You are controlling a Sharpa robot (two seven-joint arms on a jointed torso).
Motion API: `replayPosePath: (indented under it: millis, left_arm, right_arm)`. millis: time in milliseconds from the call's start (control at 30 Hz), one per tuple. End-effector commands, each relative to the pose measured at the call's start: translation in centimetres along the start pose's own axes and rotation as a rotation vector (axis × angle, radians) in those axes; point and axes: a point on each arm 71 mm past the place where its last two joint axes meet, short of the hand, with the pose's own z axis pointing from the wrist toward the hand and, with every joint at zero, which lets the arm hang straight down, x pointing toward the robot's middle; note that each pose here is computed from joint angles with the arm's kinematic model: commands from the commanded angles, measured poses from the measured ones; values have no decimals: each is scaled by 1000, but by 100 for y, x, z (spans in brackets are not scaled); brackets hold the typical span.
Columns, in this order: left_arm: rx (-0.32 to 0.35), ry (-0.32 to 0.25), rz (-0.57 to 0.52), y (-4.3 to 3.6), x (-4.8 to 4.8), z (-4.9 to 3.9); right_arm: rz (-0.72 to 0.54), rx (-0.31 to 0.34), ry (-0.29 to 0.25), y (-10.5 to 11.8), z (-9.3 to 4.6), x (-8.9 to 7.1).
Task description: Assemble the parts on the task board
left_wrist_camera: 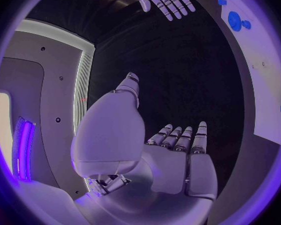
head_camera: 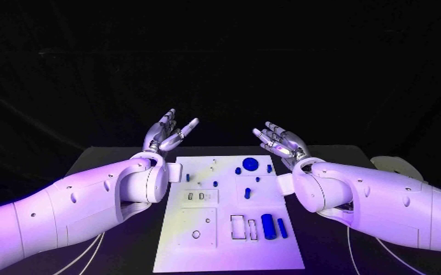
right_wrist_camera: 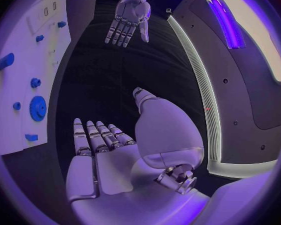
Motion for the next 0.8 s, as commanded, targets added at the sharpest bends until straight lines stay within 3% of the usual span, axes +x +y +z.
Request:
replayPosePath:
  millis: [33,167,200,433,800]
  left_arm:
    - [37,66,-20,-36,58,5]
    - [37,66,-20,-36,58,5]
    - [41,83,-30,-92,-55,-40]
    - [70,79,-29,-189,-98,-61]
    - [89,109,-45,-359,-126,-129]
  right_arm:
    - [-13,37,156,-16,10,96]
    - [-17,42,169,-19,14,98]
    - [-248,-134,97,169,51,-110]
    - [-363,-220,77,325,86,-196]
    - [-496,-285,71,526,162,-284]
